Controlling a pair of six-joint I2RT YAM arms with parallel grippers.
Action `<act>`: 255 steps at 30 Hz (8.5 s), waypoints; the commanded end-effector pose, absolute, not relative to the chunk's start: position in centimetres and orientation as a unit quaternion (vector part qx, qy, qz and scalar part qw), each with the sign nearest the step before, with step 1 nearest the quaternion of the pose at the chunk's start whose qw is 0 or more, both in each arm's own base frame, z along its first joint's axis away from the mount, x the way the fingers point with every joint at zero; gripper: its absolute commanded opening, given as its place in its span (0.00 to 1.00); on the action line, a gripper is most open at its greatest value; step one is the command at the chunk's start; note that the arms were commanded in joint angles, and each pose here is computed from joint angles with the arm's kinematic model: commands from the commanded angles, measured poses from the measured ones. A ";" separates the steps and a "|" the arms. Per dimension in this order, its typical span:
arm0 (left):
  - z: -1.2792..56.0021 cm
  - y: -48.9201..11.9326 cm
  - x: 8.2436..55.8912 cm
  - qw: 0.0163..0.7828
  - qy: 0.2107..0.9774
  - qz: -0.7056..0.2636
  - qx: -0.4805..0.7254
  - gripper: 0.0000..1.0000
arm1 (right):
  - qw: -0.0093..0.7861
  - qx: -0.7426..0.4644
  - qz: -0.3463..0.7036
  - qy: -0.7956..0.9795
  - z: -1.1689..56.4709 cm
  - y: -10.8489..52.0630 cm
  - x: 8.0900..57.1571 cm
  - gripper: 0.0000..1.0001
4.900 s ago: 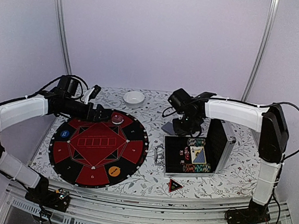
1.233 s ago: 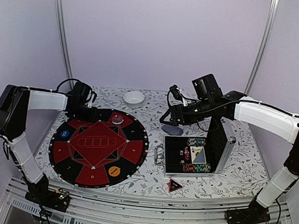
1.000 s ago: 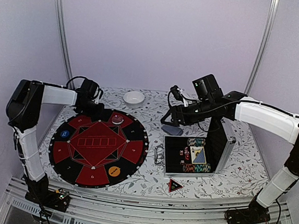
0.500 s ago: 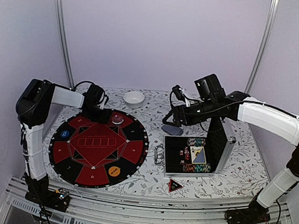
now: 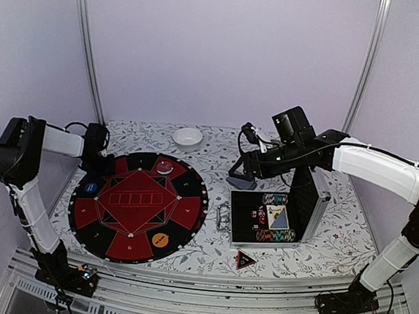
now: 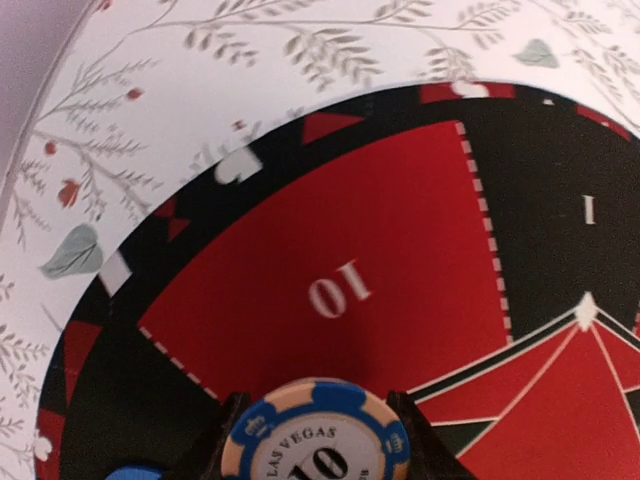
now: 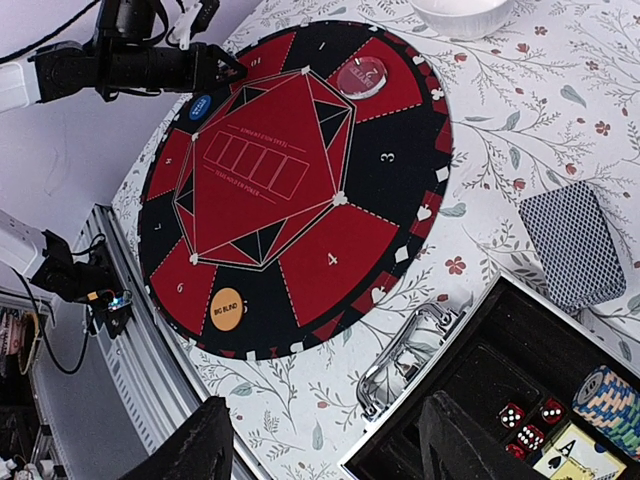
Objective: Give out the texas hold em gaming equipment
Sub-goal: Place the poker chips pile at the small blind area, then adjust the poker chips pile in the small blind area, then pick up the pile of poker chips from the chip case.
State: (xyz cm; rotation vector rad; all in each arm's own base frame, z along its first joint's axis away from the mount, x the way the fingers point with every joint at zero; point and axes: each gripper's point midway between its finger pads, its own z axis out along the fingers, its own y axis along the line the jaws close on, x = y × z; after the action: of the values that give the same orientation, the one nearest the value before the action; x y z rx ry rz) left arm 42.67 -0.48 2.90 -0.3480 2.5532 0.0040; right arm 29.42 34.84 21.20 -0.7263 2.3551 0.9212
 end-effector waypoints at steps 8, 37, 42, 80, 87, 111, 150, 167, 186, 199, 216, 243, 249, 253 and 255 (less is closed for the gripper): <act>2.1 2.4 40.3 0.275 0.932 0.044 -0.234 0.00 | 0.266 -0.268 0.336 0.863 22.1 34.0 29.3 0.66; -0.7 0.6 38.8 0.237 0.935 0.034 -0.263 0.14 | 0.268 -0.271 0.343 0.859 22.9 34.3 29.3 0.66; -0.6 -0.6 37.7 0.235 0.939 0.032 -0.250 0.15 | 0.266 -0.270 0.342 0.860 22.8 34.1 29.1 0.66; -0.6 0.4 39.9 0.241 0.935 0.010 -0.260 0.36 | 0.278 -0.268 0.339 0.858 24.1 33.7 29.0 0.66; -0.6 0.1 39.8 0.239 0.936 0.002 -0.260 0.41 | 0.277 -0.268 0.337 0.859 24.0 33.6 29.0 0.66; -0.1 -0.2 40.0 0.244 0.935 -0.005 -0.259 0.53 | 0.280 -0.268 0.335 0.859 24.4 33.5 29.0 0.66; 6.2 2.7 48.3 0.301 0.932 -0.015 -0.202 0.59 | 0.280 -0.265 0.332 0.861 24.8 32.9 28.5 0.66; 3.2 5.6 46.0 0.254 0.939 -0.067 -0.223 0.00 | 0.271 -0.269 0.331 0.863 24.1 33.1 28.6 0.66; 1.4 2.5 43.9 0.233 0.946 -0.106 -0.198 0.00 | 0.272 -0.269 0.331 0.863 24.2 33.0 28.4 0.66; 2.1 2.5 43.5 0.240 0.945 -0.099 -0.198 0.00 | 0.276 -0.264 0.326 0.865 24.4 32.7 28.5 0.66; 17.6 4.8 46.1 0.396 0.902 0.014 -0.172 0.41 | 0.235 -0.172 0.030 0.956 15.3 26.2 32.9 0.64; 23.8 -3.6 41.3 0.460 0.885 -0.057 -0.041 0.67 | 0.164 -0.166 -0.145 0.961 5.3 23.8 35.7 0.41; 24.0 -4.0 41.4 0.461 0.884 -0.065 -0.040 0.67 | 0.158 -0.170 -0.136 0.963 4.7 24.1 35.5 0.36; 24.0 -4.1 41.3 0.460 0.884 -0.065 -0.039 0.67 | 0.159 -0.176 -0.125 0.963 4.7 24.9 35.3 0.34; 24.0 -4.1 41.4 0.461 0.884 -0.066 -0.039 0.67 | 0.157 -0.178 -0.117 0.964 4.6 25.2 35.1 0.34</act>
State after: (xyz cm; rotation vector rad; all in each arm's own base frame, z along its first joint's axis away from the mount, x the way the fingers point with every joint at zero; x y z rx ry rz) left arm 41.55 -3.55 24.16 -0.1150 2.1706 -0.1478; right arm 35.63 24.07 5.45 -0.4880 2.7439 -0.3837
